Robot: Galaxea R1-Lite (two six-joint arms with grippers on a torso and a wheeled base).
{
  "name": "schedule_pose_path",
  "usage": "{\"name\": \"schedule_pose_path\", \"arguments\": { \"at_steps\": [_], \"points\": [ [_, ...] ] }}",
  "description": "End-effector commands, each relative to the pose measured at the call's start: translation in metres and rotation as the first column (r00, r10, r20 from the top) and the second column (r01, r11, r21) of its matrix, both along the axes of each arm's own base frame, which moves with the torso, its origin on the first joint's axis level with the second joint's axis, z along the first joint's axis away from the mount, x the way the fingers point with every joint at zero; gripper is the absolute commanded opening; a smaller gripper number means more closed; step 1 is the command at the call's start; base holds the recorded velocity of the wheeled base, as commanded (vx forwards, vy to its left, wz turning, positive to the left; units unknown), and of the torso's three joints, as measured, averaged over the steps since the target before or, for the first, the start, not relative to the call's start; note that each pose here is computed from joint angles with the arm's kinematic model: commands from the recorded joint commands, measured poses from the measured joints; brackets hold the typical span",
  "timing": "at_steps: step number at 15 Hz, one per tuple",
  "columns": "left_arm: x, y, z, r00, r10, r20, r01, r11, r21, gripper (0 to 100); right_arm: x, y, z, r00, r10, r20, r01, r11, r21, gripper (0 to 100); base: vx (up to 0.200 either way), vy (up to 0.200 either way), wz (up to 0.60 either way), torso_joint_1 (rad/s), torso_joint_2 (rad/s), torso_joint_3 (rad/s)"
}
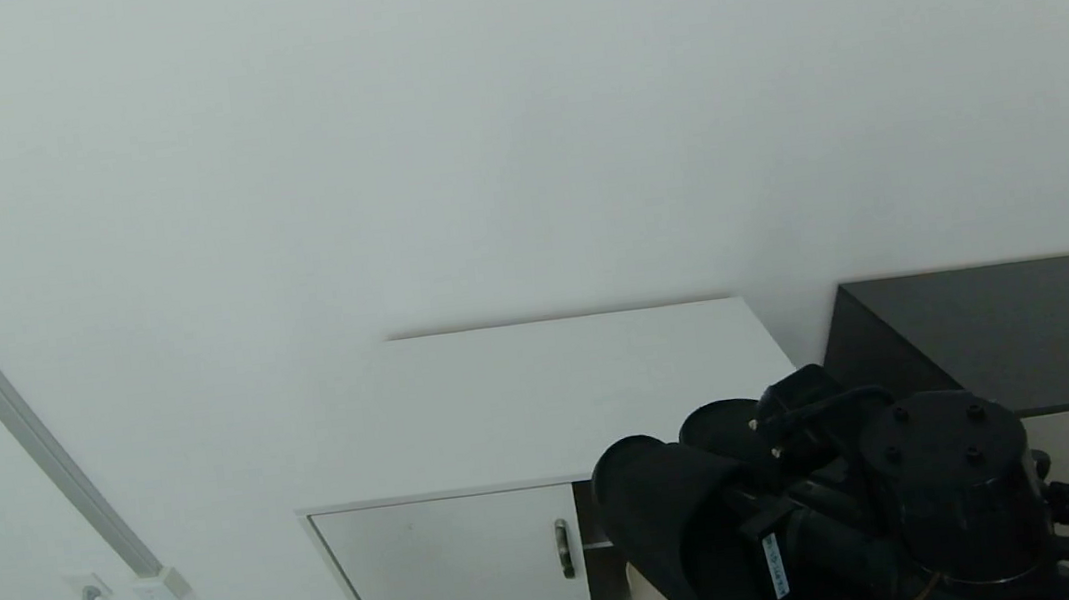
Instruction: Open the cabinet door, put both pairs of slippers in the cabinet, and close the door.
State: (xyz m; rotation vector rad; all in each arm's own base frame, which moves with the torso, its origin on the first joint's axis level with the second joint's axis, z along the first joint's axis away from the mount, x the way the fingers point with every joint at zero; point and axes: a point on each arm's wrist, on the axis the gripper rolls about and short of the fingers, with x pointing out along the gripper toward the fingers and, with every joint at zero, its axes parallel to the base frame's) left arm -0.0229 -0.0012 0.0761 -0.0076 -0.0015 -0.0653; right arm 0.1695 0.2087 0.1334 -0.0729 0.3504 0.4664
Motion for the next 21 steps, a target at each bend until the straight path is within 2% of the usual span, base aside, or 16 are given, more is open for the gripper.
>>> {"name": "schedule_pose_path", "arguments": {
  "at_steps": [1, 10, 18, 21],
  "points": [
    [0.0001, 0.0000, 0.0000, 1.000, 0.001, 0.000, -0.001, 1.000, 0.000, 0, -0.0004, -0.0008, -0.0019, 1.000, 0.000, -0.005, 0.000, 1.000, -0.005, 0, 0.000, 0.000, 0.00, 0.000, 0.00, 0.000],
    [0.0001, -0.0001, 0.0000, 1.000, 0.001, 0.000, -0.001, 1.000, -0.002, 0, -0.0003, -0.0020, -0.0020, 1.000, -0.003, 0.005, 0.003, 1.000, 0.008, 0, 0.000, 0.000, 0.00, 0.000, 0.00, 0.000],
    [0.0001, -0.0001, 0.0000, 1.000, -0.001, 0.000, 0.001, 1.000, 0.000, 0, 0.0019, -0.0012, -0.0071, 1.000, -0.009, 0.004, 0.009, 1.000, -0.001, 0, -0.200, 0.000, 0.00, 0.002, 0.00, 0.004],
    [0.0001, -0.0001, 0.0000, 1.000, -0.002, 0.000, 0.002, 1.000, 0.002, 0, 0.0018, -0.0014, -0.0075, 1.000, -0.010, 0.003, 0.010, 1.000, -0.001, 0, 0.000, 0.000, 0.00, 0.000, 0.00, 0.000]
  ]
}}
